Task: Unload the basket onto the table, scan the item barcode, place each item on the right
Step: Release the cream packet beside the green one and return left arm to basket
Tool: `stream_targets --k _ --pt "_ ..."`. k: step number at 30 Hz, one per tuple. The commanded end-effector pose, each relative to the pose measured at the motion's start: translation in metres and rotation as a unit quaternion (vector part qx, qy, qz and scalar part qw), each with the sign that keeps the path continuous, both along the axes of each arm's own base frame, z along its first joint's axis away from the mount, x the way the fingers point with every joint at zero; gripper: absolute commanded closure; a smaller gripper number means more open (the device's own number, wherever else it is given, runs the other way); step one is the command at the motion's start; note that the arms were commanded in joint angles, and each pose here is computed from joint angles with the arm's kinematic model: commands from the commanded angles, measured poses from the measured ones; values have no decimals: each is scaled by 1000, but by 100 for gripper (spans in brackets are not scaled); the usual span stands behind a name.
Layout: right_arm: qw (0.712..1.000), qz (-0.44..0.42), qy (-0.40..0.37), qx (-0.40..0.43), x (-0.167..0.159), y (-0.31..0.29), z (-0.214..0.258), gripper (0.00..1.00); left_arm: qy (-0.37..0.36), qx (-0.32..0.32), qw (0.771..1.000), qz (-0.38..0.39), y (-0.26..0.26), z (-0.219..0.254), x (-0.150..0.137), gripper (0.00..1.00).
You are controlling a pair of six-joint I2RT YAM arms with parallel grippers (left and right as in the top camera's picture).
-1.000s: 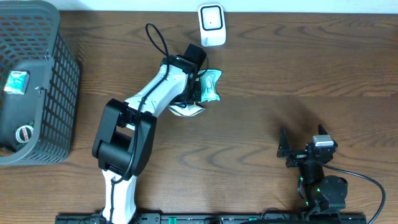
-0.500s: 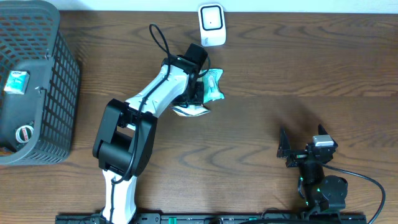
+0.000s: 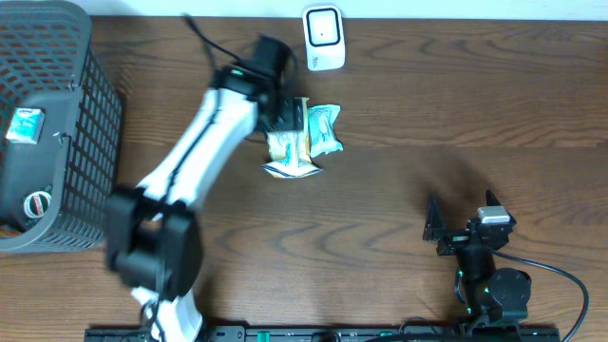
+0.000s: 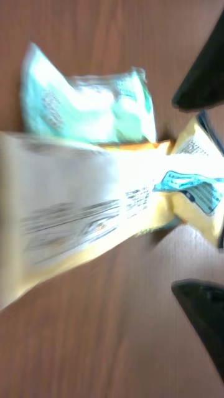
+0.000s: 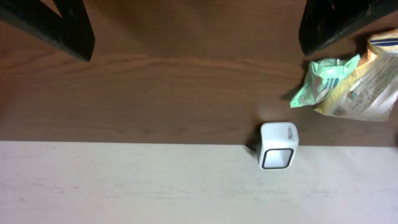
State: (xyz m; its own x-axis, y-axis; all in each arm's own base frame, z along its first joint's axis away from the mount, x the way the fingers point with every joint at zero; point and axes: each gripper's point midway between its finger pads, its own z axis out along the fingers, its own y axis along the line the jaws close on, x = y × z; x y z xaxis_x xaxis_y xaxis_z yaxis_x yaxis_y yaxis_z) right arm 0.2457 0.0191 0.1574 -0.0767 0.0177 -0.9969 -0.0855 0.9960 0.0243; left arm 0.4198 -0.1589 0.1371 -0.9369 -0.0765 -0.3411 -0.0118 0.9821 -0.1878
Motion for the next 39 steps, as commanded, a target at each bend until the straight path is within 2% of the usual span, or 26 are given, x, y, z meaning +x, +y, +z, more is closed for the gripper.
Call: stream_targets --k 1,6,11,14,20,26,29,33,39 --pt "1000 0 0 7 0 0 -1 1 -114 -22 993 31 27 87 15 4" --pt "1000 0 0 7 0 0 -1 1 -241 28 961 133 110 172 14 2" --pt "1000 0 0 7 0 0 -1 1 -306 77 918 241 194 223 -5 2" --pt "1000 0 0 7 0 0 -1 1 -317 106 893 302 243 234 -17 2" --pt "1000 0 0 7 0 0 -1 1 -288 132 856 408 327 223 -43 2" --pt "1000 0 0 7 0 0 -1 1 -259 148 830 472 379 210 -70 2" --pt "1000 0 0 7 0 0 -1 1 -245 154 824 487 393 201 -76 2" --pt "1000 0 0 7 0 0 -1 1 -212 175 833 479 406 179 -79 2" --pt "1000 0 0 7 0 0 -1 1 -149 191 832 499 432 137 -82 2"
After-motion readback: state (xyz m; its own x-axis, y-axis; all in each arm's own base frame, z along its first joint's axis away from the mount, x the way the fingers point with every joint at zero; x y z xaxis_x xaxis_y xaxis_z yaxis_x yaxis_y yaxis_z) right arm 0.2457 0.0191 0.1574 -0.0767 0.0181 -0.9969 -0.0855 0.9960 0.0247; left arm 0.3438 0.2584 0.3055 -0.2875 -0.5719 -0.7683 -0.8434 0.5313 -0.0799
